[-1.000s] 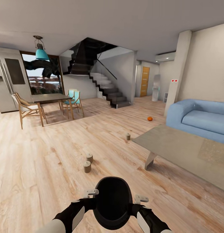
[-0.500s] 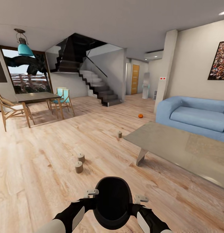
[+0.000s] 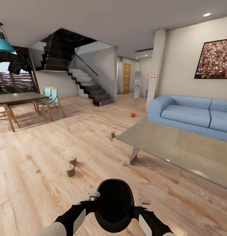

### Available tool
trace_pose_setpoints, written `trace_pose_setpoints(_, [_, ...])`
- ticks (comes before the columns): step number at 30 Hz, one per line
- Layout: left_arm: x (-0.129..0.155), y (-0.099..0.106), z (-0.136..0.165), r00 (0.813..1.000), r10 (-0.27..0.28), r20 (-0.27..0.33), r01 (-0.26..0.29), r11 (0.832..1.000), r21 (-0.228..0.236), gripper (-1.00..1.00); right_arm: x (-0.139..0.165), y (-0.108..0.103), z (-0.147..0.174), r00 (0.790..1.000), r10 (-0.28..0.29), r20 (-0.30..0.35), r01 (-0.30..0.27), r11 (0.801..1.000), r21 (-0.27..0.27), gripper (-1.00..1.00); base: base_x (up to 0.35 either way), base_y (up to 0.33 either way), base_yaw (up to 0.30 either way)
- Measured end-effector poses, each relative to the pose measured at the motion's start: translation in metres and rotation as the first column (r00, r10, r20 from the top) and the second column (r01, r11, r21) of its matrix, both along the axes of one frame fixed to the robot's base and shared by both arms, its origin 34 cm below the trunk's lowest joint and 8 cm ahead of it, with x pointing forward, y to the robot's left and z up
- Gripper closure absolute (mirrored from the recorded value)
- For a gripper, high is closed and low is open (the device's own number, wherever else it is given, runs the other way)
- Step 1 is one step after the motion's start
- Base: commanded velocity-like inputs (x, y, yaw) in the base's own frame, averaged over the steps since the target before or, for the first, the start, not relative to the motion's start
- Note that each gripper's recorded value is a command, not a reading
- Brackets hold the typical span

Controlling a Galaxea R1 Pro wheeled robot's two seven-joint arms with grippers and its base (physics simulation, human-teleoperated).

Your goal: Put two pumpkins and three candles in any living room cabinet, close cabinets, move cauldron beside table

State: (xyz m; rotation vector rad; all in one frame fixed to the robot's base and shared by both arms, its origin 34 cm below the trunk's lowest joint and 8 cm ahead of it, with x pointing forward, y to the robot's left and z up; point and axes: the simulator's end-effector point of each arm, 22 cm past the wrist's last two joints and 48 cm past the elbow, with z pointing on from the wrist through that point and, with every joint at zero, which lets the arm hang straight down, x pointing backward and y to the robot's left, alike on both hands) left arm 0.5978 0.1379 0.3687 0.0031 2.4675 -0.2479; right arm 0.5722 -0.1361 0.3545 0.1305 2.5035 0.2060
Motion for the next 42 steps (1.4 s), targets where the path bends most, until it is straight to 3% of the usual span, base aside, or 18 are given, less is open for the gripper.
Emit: trace_pose_setpoints(42, [-0.009, 0.000, -0.021, 0.999, 0.000, -0.041, 0.000, 1.000, 0.000, 1.00, -0.009, 0.000, -0.020, 0.999, 0.000, -0.042, 0.000, 1.000, 0.000, 1.00, 0.000, 0.000, -0.225])
